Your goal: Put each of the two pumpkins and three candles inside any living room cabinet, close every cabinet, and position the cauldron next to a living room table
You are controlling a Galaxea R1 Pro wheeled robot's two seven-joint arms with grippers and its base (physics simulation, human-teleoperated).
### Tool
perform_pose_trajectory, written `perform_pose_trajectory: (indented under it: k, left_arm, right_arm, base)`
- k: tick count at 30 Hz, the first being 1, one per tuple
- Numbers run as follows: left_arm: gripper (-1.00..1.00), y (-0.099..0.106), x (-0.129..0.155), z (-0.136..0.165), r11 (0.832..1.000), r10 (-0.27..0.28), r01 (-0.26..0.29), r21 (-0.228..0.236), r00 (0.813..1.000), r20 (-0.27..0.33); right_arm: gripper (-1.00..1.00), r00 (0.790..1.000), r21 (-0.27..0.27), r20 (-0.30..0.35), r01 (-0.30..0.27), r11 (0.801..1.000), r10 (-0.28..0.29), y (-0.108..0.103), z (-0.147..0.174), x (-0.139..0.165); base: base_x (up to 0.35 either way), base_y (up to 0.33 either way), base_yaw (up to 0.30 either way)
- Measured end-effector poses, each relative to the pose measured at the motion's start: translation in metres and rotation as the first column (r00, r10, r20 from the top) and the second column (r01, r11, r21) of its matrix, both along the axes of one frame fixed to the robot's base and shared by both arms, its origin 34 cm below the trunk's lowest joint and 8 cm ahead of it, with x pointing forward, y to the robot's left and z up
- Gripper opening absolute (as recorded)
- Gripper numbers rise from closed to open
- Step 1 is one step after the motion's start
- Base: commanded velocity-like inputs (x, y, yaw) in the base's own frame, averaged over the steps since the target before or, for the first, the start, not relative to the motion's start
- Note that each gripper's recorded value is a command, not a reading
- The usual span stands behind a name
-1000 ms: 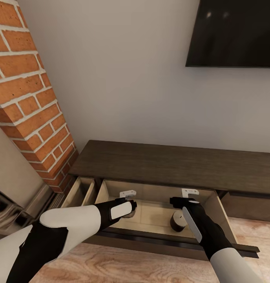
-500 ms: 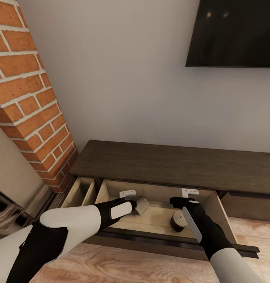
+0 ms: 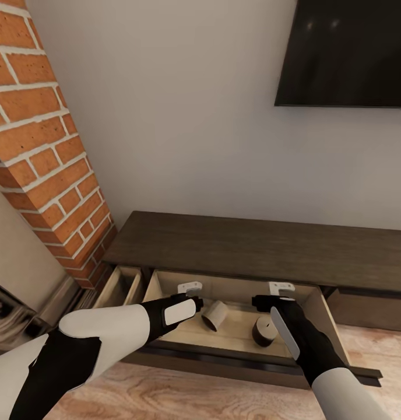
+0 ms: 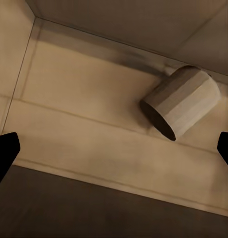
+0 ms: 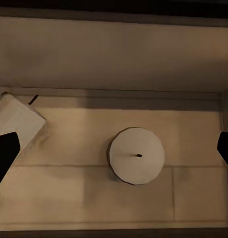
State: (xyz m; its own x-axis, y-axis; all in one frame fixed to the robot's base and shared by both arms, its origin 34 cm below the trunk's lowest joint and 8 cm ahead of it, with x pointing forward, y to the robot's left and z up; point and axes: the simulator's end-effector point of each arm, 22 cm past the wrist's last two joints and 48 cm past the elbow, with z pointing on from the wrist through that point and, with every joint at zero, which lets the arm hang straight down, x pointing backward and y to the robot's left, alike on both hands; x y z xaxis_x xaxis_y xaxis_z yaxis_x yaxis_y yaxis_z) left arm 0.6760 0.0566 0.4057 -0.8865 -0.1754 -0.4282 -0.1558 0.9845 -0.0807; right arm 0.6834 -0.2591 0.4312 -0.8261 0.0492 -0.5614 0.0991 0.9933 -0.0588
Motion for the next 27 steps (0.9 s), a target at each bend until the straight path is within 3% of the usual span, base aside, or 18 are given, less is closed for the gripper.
perform_pose_trajectory:
  k: [8,12,17,18,19,21,24,27]
  left_arm:
    - [1.00,0.002,0.003,0.016,1.000,-0.001,0.001,0.005,1.000,-0.007]
    - [1.00,0.002,0.004,0.024,1.000,0.000,0.000,0.005,1.000,-0.009]
    - [1.00,0.001,0.006,0.035,1.000,0.001,-0.001,0.002,1.000,-0.005]
    - [1.00,-0.013,0.002,0.043,1.000,0.000,0.000,-0.030,1.000,0.023]
    - [1.00,-0.011,-0.003,0.046,0.999,0.005,-0.004,-0.034,1.000,0.026]
    - [1.00,-0.001,-0.027,0.054,1.000,-0.017,0.017,-0.008,1.000,0.000]
    - [1.00,-0.009,-0.029,0.095,0.998,-0.045,0.049,-0.050,0.997,0.068]
    - [1.00,-0.001,-0.012,0.141,0.996,-0.049,0.061,-0.068,0.985,0.166]
  right_arm:
    - [1.00,0.999,0.001,-0.034,-0.007,1.000,0.007,0.002,0.013,-0.002]
    - [1.00,0.999,0.003,-0.047,-0.014,1.000,0.014,0.004,0.024,-0.002]
    - [1.00,1.000,0.015,-0.006,-0.024,1.000,0.024,0.010,0.049,0.000]
    - [1.00,0.999,0.022,-0.003,-0.034,0.999,0.034,0.015,0.058,-0.006]
    - [1.00,0.999,0.022,-0.002,-0.036,0.999,0.036,0.015,0.061,-0.006]
    - [1.00,0.999,0.026,0.022,-0.040,0.999,0.039,0.017,0.075,-0.002]
    - [1.00,0.997,0.038,0.059,-0.046,0.998,0.044,0.023,0.093,-0.006]
    - [1.00,0.995,0.048,0.092,-0.052,0.997,0.048,0.027,0.111,-0.010]
  base:
    - [-0.007,0.000,0.000]
    - [-0.322,0.000,0.000]
    - [-0.341,0.000,0.000]
    - [-0.343,0.000,0.000]
    - [-0.343,0.000,0.000]
    - [-0.343,0.000,0.000]
    - [-0.343,0.000,0.000]
    - [-0.343,0.000,0.000]
